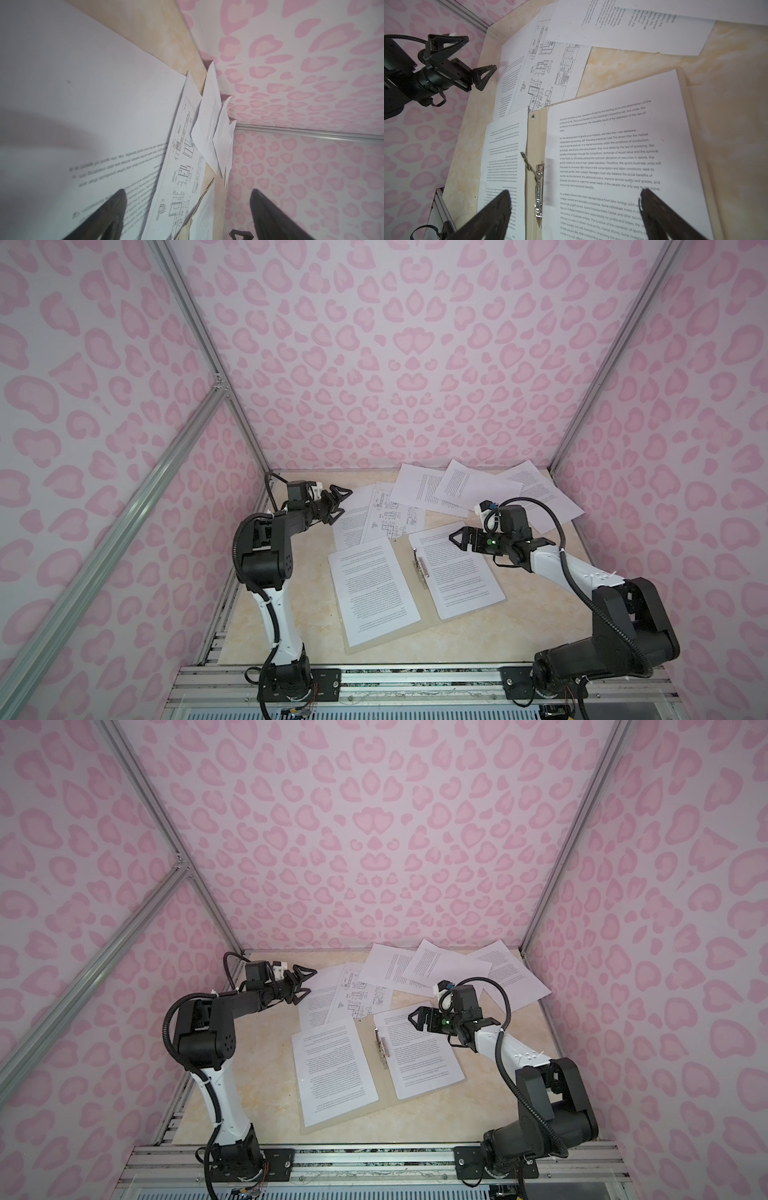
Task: Put the files into the folder
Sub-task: 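Move both grippers toward the technical-drawing sheet farther from the robot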
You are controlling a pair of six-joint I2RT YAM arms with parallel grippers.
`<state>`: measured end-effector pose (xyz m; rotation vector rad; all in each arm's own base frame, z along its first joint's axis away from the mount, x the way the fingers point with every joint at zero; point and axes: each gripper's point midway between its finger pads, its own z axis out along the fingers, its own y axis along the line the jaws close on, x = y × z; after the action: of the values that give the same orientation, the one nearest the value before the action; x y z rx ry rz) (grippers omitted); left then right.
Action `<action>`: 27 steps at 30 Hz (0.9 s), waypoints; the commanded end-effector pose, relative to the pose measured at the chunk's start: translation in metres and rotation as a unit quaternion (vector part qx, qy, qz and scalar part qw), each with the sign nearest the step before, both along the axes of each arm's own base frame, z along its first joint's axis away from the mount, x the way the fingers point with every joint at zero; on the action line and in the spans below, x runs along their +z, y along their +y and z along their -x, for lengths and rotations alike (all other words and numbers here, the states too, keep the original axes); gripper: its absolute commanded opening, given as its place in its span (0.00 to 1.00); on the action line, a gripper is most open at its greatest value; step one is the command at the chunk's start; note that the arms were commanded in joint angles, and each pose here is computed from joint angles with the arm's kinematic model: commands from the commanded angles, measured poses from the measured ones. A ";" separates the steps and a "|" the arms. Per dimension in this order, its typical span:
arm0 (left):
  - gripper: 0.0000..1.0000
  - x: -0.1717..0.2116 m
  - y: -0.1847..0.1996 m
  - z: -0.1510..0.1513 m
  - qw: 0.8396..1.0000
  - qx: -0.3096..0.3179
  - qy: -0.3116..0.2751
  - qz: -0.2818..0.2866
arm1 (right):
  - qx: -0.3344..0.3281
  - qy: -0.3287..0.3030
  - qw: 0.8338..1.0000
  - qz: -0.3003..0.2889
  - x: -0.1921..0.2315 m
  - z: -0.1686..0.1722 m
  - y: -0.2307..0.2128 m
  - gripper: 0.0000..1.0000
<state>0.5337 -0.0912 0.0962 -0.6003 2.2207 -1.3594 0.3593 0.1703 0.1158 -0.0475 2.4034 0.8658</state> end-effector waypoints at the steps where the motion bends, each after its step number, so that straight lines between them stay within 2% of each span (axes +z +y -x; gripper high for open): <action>1: 0.92 -0.002 0.000 0.001 0.999 -0.013 -0.003 -0.041 | 0.000 -0.014 1.000 0.008 0.004 -0.016 0.009 0.93; 5: 0.92 -0.017 0.026 0.007 0.991 0.018 0.044 -0.123 | 0.008 -0.001 0.998 0.059 -0.003 -0.041 0.027 0.89; 7: 0.91 -0.028 0.035 0.012 0.985 0.018 0.072 -0.159 | 0.020 0.001 0.998 0.063 -0.006 -0.056 0.038 0.89; 10: 0.90 -0.031 0.045 0.016 0.978 0.019 0.076 -0.192 | 0.036 0.000 0.997 0.075 -0.010 -0.080 0.053 0.87; 17: 0.88 -0.053 0.041 0.016 0.977 -0.011 0.098 -0.190 | 0.047 0.015 0.996 0.077 -0.028 -0.128 0.080 0.83; 21: 0.88 -0.064 0.039 0.018 0.975 -0.023 0.114 -0.188 | 0.055 0.039 0.995 0.077 -0.049 -0.136 0.092 0.82; 27: 0.86 -0.068 0.048 0.025 0.968 -0.004 0.131 -0.215 | 0.050 0.070 0.993 0.076 -0.077 -0.136 0.098 0.81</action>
<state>0.5254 -0.0515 0.0432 -0.5717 2.5450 -0.8730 0.4999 0.2667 0.0510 -0.1983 2.5718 0.7376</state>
